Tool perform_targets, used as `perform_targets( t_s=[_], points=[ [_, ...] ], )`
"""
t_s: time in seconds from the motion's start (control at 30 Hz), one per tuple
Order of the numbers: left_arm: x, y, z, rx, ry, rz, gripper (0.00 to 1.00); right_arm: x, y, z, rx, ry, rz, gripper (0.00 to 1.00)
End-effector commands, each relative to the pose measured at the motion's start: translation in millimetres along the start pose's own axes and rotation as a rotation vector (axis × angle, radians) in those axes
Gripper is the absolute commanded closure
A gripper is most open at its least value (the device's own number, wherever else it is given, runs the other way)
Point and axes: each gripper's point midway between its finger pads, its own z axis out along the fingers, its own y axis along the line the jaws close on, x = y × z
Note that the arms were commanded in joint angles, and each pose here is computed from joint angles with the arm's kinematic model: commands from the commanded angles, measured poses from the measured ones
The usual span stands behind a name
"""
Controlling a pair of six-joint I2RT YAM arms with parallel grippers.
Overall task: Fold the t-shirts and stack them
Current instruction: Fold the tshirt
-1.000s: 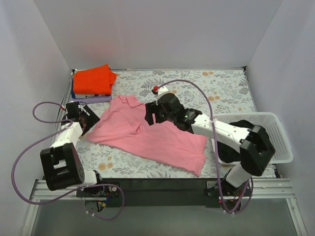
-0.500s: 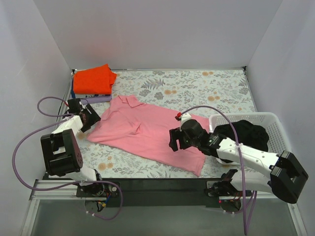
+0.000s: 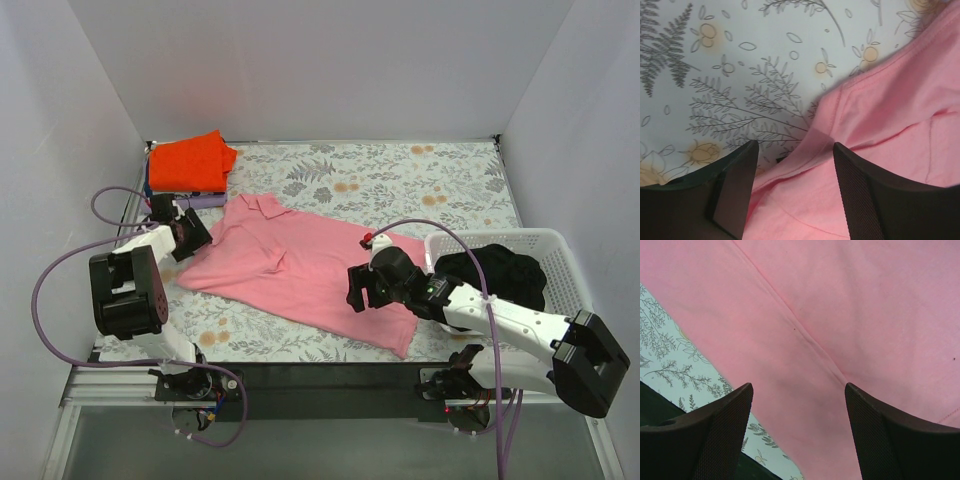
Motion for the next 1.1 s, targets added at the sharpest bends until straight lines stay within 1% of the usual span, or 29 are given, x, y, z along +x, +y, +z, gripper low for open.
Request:
perform_targets(
  t_s=[0.0, 0.03, 0.07, 0.17, 0.23, 0.27, 0.3, 0.4, 0.57, 0.7, 0.9, 0.93, 0.97, 1.0, 1.07],
  points=[
    [-14.5, -9.8, -1.0, -0.001, -0.046, 0.052, 0.41, -0.4, 0.0, -3.0, -0.007, -0.014, 0.017, 0.2],
    [-14.1, -7.5, 0.4, -0.011, -0.044, 0.049, 0.43, 2.5, -1.4, -2.9, -0.004, -0.008, 0.019, 0.2],
    [-14.2, -7.0, 1.2, -0.017, -0.045, 0.05, 0.48, 3.5, -1.3, -3.4, -0.004, -0.006, 0.02, 0.2],
    [-13.2, -3.6, 3.3, -0.034, -0.035, 0.048, 0.58, 5.4, -3.0, -5.7, -0.002, -0.007, 0.027, 0.2],
    [-12.4, -4.0, 3.5, -0.035, -0.029, 0.048, 0.68, 6.4, -3.9, -6.9, 0.0, -0.008, 0.028, 0.2],
    [-16.2, 1.5, 2.7, -0.067, -0.046, 0.045, 0.73, 5.6, -4.2, -8.0, 0.002, -0.01, 0.029, 0.2],
    [-17.7, 1.3, 2.4, -0.067, -0.049, 0.046, 0.83, 5.6, -4.5, -8.6, 0.003, -0.011, 0.029, 0.19],
    [-25.6, -4.9, 1.3, -0.046, -0.065, 0.048, 1.0, 7.9, -6.7, -9.0, 0.011, -0.005, 0.028, 0.19],
    [-41.9, -21.1, 5.8, 0.011, -0.079, 0.064, 1.0, 19.8, -12.9, -5.6, 0.031, 0.026, 0.028, 0.2],
    [-55.4, -23.1, 9.4, 0.003, -0.101, 0.074, 1.0, 30.6, -16.9, -2.3, 0.044, 0.055, 0.038, 0.2],
    [-53.0, -21.8, 21.7, -0.01, -0.071, 0.072, 1.0, 43.0, -22.5, 2.1, 0.064, 0.093, 0.044, 0.2],
    [-54.3, -21.7, 21.1, -0.011, -0.075, 0.074, 0.98, 43.7, -22.8, 2.2, 0.065, 0.094, 0.044, 0.2],
    [-55.5, -22.1, 20.0, -0.012, -0.078, 0.072, 0.93, 43.5, -22.5, 1.9, 0.063, 0.094, 0.042, 0.2],
    [-56.1, -23.0, 18.6, -0.011, -0.081, 0.072, 0.79, 42.5, -22.1, 1.7, 0.061, 0.091, 0.041, 0.2],
    [-64.0, -25.5, 9.1, -0.009, -0.11, 0.068, 0.65, 40.0, -20.5, 1.1, 0.056, 0.087, 0.03, 0.2]
  ],
)
